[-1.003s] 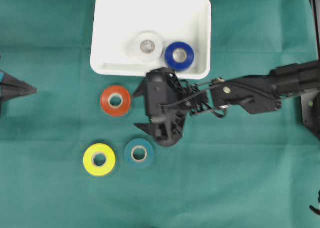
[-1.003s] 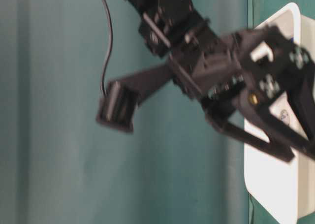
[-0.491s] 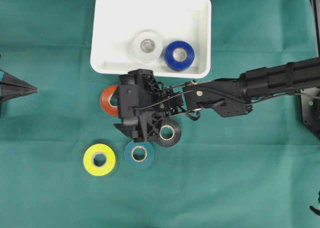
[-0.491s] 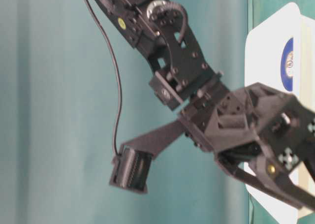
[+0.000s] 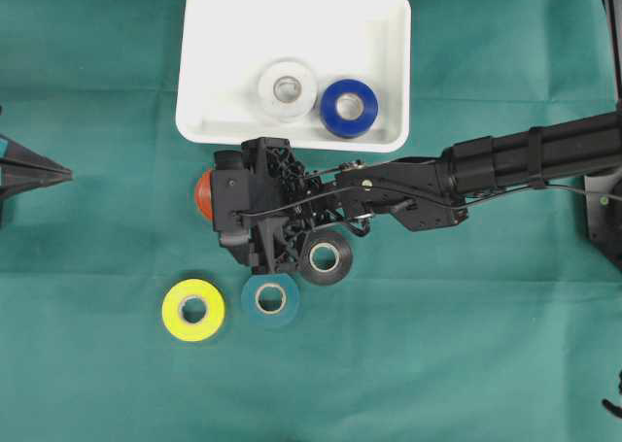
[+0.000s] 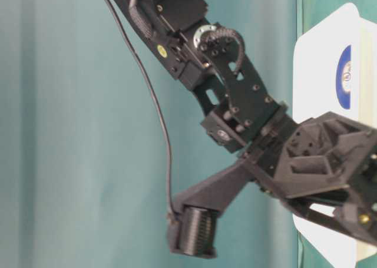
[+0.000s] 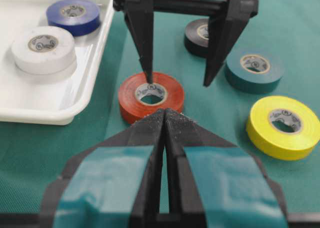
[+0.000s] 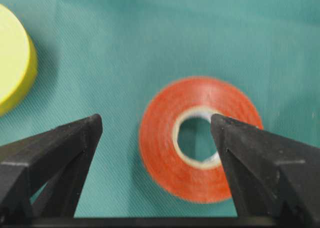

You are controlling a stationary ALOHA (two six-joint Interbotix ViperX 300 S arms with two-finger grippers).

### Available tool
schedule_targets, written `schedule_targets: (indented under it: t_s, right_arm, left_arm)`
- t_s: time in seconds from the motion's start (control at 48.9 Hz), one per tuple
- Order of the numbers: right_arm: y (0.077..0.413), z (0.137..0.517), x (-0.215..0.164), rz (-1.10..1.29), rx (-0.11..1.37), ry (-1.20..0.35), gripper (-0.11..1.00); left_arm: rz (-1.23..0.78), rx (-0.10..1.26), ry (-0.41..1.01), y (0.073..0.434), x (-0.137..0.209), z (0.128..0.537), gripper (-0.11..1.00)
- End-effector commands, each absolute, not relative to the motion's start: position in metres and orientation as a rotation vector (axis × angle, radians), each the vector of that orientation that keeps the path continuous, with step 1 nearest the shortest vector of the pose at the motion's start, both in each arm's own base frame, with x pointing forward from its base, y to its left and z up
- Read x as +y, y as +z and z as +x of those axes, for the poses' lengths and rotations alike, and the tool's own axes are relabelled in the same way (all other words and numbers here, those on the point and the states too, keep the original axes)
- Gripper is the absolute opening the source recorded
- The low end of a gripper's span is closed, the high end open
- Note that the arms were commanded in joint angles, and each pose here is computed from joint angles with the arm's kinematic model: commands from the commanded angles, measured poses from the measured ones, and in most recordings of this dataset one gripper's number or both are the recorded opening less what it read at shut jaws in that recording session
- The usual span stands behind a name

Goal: Put the tape into the white case with the right arm.
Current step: 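Move the right gripper over the red tape roll, then lower into the red roll's core and close the right gripper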

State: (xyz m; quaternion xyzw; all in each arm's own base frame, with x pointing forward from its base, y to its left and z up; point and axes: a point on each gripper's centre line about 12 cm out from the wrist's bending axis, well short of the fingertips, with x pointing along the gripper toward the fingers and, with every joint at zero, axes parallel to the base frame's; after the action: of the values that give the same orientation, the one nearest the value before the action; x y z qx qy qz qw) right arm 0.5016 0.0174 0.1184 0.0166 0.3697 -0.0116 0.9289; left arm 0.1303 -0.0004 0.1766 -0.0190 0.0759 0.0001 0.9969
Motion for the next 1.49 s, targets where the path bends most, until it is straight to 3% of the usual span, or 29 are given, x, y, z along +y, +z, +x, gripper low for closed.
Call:
schedule_targets:
  t_s: [0.0,0.164,1.166,1.248,1.391,1.473]
  right_arm:
    - [0.132,0.505,0.017,0.031,0.756,-0.037,0.75]
    - [0.128,0.503,0.015,0.021,0.809,-0.059,0.75]
    - [0.110,0.519,0.021,0.009,0.819,-0.045,0.73]
    - [0.110,0.519,0.021,0.009,0.819,-0.045,0.62]
    - [0.112,0.520,0.021,0.010,0.816,-0.045,0.22]
    - [0.112,0.520,0.022,0.009,0.814,-0.043,0.07]
  left_arm:
    - [-0.040,0.144,0.002,0.181,0.000,0.132,0.01]
    - [-0.040,0.143,0.002,0.181,0.000,0.131,0.01]
    - [-0.040,0.146,0.002,0.180,0.000,0.131,0.01]
    - [-0.040,0.146,0.002,0.180,0.000,0.131,0.01]
    - [-0.040,0.146,0.002,0.180,0.000,0.131,0.01]
    - [-0.040,0.146,0.002,0.180,0.000,0.131,0.01]
